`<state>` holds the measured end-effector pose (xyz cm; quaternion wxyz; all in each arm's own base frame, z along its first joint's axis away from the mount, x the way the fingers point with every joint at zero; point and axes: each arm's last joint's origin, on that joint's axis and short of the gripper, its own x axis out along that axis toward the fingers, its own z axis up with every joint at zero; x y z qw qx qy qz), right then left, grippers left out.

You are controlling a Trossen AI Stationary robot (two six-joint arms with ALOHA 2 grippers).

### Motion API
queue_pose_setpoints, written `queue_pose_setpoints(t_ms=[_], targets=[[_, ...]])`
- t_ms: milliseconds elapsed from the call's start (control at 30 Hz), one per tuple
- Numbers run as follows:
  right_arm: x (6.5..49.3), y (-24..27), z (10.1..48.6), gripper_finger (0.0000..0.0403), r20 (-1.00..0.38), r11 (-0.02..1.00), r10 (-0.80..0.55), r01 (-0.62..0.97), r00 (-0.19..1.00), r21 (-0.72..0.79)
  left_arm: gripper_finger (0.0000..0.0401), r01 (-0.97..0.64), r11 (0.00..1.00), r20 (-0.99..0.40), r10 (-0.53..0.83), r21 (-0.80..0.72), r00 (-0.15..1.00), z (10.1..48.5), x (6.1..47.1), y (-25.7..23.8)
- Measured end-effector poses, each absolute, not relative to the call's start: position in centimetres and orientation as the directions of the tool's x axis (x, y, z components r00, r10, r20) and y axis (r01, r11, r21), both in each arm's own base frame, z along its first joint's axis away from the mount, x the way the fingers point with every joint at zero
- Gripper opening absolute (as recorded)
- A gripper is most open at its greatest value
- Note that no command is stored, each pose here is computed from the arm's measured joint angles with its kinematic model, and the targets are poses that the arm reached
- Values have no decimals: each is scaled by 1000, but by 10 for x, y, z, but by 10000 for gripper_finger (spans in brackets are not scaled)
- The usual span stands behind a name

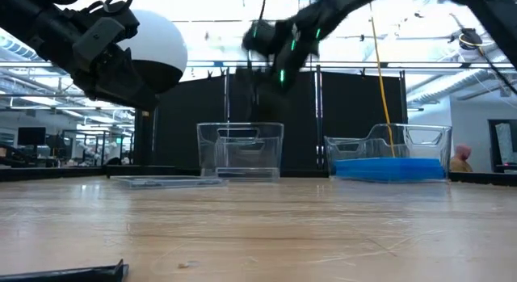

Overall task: Pick & place jewel cases by type
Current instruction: Put the black CD case into the left transparent bin

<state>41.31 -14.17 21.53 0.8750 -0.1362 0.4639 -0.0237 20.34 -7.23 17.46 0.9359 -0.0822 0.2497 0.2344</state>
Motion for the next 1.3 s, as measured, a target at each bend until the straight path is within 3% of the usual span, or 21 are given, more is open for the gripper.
queue_pose_setpoints(t_ms=[167, 400, 600, 900, 1100, 1300], targets=[[404, -98, 273, 0, -706, 942, -122, -142, 698, -303, 140, -483, 875, -525, 404, -16, 749, 173, 204, -67], [372, -23, 297, 0, -645, 904, -1, -275, 764, -327, 140, -614, 786, -603, 456, -72, 655, 164, 213, -34], [329, 35, 276, 0, -556, 862, 134, -373, 820, -342, 140, -641, 763, -723, 398, -80, 565, 148, 218, -6], [264, 64, 226, 0, -300, 895, 199, -298, 933, -332, 140, -679, 714, -833, 261, -174, 488, 126, 222, 13], [241, 61, 201, 0, -239, 920, 212, -276, 948, -279, 140, -615, 736, -852, 101, -283, 513, 111, 234, 8], [237, 60, 193, 0, -268, 927, 212, -280, 940, -249, 140, -397, 801, -780, -135, -449, 611, 108, 249, -13]])
